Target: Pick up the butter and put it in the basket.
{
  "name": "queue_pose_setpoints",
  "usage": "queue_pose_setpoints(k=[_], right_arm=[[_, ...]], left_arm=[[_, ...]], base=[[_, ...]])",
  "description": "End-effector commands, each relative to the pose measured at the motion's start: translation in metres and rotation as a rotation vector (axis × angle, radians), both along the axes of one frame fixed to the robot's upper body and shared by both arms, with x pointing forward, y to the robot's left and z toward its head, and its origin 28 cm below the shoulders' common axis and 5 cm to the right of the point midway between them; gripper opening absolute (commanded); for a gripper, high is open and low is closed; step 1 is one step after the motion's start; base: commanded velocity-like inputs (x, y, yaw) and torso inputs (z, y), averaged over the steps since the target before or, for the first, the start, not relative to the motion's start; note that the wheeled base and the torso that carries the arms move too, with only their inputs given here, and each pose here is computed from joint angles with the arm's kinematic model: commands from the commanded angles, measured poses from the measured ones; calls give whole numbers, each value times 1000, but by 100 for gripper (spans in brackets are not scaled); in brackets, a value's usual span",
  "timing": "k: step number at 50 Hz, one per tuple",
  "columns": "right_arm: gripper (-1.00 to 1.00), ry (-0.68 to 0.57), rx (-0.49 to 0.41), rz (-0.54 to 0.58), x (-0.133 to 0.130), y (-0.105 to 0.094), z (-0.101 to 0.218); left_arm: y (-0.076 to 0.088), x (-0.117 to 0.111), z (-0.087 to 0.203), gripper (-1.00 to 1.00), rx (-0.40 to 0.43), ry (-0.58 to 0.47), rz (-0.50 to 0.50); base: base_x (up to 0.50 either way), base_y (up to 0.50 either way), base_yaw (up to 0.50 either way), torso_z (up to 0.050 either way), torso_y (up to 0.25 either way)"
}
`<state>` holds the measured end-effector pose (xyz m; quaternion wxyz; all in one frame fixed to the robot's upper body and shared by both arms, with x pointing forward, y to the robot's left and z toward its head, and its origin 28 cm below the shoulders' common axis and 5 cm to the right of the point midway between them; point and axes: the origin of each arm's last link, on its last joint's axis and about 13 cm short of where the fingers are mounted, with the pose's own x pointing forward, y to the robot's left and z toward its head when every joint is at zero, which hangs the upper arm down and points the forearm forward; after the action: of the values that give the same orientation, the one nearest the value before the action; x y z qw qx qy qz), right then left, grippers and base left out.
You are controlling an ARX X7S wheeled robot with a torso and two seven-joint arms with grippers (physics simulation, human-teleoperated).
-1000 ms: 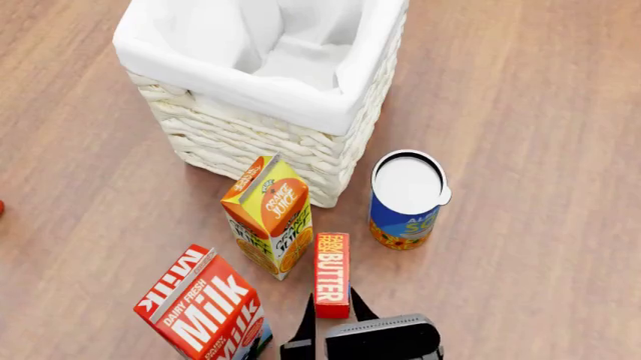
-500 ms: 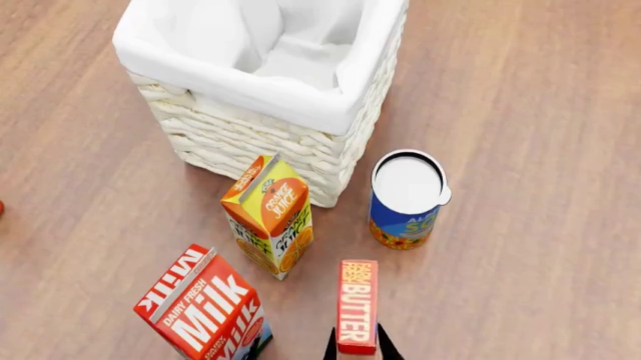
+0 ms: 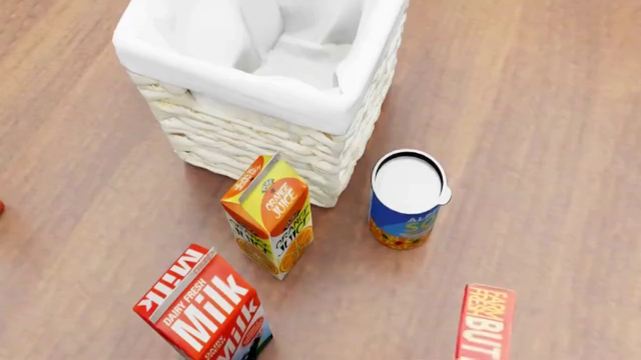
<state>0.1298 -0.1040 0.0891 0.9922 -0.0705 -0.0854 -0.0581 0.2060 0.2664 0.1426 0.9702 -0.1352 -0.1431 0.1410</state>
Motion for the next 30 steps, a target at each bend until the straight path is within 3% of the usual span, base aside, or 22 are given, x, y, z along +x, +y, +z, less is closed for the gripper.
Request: queue_pose_setpoints(k=[1,11,17,30], right_arm=[[-100,-92,-86,-76,-11,-16,31],[-100,-86,-148,-63,3,-32,61],[-100,-71,-179,-38,20,-45,94],[-100,-17,-154,0,61,-67,155]], left_arm=[[1,3,-1,100,-3,-3,2],[0,1,-1,100,-6,-4,3],[-2,1,1,100,-6,-5,-2],[-5,3,-3,100,-8,-3,-6]], base=[[0,0,0,0,0],[0,0,0,0,1],[0,0,0,0,2],[0,0,0,1,1]])
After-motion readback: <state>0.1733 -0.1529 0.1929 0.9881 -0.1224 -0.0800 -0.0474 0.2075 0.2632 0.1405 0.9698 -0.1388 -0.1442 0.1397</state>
